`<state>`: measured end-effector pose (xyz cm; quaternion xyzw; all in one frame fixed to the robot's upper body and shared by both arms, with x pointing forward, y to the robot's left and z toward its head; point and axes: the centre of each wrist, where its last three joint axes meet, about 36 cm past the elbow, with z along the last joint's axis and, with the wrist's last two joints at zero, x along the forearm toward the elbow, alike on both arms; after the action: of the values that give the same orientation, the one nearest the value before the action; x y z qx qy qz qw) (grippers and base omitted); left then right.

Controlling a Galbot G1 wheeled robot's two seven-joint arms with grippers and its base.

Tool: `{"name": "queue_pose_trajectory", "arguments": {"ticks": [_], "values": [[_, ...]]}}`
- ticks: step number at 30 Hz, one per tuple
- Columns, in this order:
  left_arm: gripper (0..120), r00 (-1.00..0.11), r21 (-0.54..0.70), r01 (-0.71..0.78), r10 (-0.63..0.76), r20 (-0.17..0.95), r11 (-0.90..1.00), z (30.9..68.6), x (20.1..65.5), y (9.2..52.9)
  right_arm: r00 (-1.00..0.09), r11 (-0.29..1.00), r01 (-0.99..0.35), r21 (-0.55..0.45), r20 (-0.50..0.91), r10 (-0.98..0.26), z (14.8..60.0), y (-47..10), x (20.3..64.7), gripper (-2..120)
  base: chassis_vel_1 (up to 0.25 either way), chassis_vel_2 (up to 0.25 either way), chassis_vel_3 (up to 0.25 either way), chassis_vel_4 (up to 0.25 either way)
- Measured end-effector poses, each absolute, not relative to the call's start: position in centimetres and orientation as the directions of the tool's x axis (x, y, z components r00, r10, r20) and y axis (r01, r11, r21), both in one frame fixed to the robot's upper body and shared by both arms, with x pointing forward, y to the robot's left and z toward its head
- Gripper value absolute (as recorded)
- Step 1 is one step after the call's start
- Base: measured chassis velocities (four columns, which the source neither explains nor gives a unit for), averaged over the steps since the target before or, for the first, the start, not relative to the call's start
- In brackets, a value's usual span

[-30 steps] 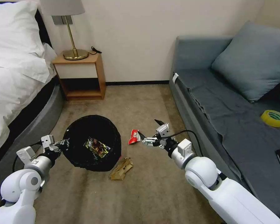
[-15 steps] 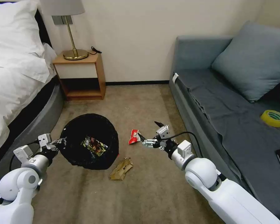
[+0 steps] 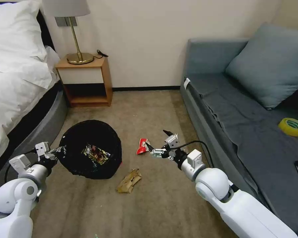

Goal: Pick up the trash bin, then pick up the garbage on the floor and place it into the trash bin.

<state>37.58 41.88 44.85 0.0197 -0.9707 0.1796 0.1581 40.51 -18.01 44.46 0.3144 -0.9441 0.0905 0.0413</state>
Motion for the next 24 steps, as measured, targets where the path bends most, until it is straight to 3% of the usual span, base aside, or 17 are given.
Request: {"name": "queue_pose_trajectory", "arguments": {"ticks": [24], "values": [[4,-0.953,-0.345,-0.109,0.0,0.302,0.932,45.12,37.85,42.66,-0.794,0.784,-0.607,-0.134,0.15,-0.589,43.77,-17.45,40.87,100,-0.018,0.013,0.015,-0.017]]}}
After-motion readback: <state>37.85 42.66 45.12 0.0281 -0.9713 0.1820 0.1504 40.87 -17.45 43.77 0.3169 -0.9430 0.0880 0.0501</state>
